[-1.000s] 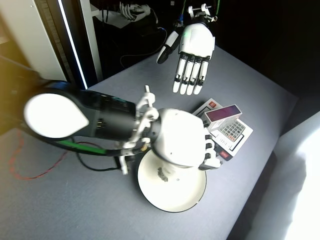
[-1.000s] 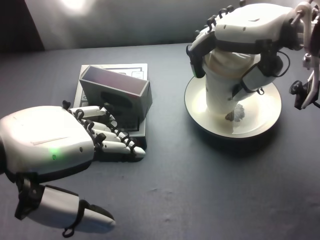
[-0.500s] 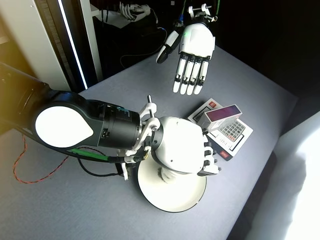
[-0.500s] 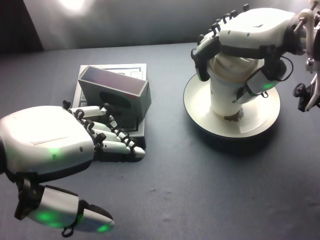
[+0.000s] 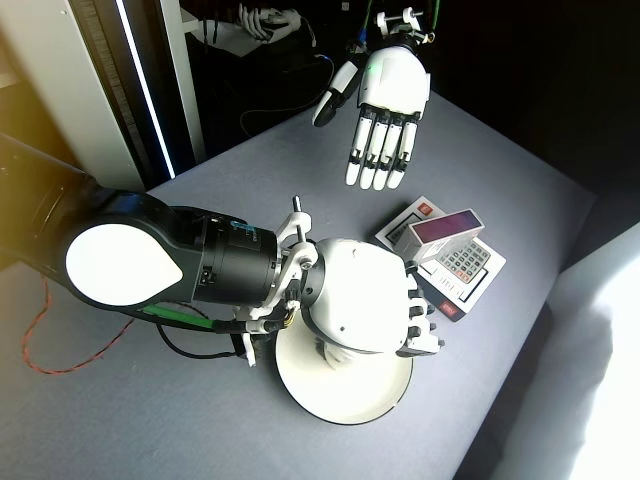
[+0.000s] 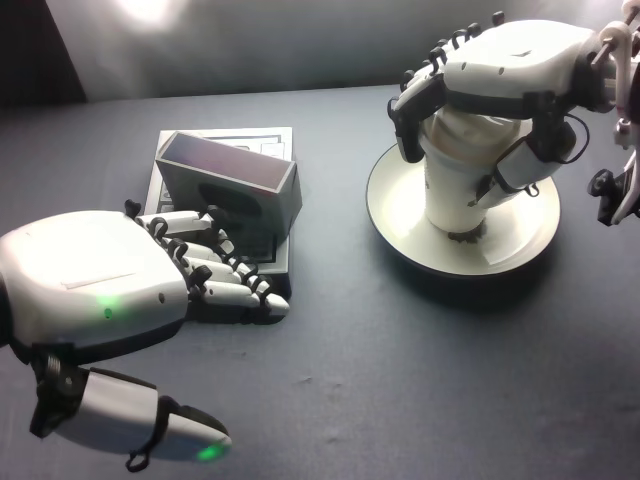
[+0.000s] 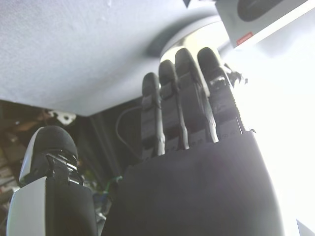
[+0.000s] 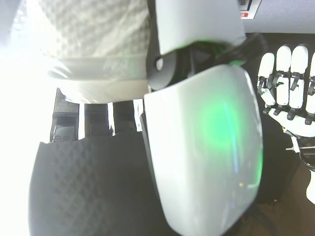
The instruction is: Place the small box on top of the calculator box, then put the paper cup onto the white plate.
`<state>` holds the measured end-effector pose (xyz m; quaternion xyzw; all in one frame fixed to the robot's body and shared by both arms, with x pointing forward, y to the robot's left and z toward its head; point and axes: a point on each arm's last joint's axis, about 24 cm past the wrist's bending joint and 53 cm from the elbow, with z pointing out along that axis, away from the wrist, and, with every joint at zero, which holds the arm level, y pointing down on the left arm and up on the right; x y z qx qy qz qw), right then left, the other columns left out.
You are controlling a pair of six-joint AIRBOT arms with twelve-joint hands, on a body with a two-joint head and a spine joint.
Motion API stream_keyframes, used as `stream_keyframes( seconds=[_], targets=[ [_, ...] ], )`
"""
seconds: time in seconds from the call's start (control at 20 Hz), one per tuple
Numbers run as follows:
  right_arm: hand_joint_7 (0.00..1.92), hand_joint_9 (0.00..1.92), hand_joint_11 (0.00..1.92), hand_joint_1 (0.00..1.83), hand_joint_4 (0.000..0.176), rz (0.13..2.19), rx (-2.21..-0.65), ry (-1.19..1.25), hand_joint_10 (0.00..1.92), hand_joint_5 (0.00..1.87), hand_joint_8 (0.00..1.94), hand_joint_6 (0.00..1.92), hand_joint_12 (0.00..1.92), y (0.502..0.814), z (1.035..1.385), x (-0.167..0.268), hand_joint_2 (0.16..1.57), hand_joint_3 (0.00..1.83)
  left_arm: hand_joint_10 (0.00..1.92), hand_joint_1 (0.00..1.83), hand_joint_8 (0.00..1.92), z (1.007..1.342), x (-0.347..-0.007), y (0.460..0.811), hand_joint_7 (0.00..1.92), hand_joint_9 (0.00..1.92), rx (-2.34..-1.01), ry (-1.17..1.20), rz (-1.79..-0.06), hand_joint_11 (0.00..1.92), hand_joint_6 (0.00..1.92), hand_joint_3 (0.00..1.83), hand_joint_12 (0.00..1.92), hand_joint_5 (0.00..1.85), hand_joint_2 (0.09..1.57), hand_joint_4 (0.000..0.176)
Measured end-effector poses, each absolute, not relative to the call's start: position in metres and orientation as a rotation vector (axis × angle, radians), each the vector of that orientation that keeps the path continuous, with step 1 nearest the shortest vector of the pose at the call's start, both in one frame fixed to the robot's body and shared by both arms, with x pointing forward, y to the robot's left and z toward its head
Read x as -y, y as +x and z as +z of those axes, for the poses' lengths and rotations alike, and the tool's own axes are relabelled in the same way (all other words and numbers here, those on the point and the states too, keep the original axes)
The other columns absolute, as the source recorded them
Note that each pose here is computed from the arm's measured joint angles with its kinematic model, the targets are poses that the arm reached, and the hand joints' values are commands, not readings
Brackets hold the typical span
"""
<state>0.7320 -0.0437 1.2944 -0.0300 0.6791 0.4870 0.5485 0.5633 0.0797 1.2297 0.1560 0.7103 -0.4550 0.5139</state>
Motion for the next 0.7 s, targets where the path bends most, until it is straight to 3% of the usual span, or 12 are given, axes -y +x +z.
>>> stream_keyframes(
  seconds=[0.7],
  targets=[
    [0.68, 0.51, 0.18, 1.31, 0.000, 1.173, -1.592, -0.029, 1.58, 0.76, 1.47, 1.35, 1.48, 0.744, 1.297, 0.047, 1.27, 0.00, 0.00, 0.37, 0.00, 1.229, -0.080, 0.564, 0.38, 0.38, -1.710, 0.375, -1.091, 0.00, 0.00, 0.00, 0.71, 0.35, 1.13, 0.000]
  ],
)
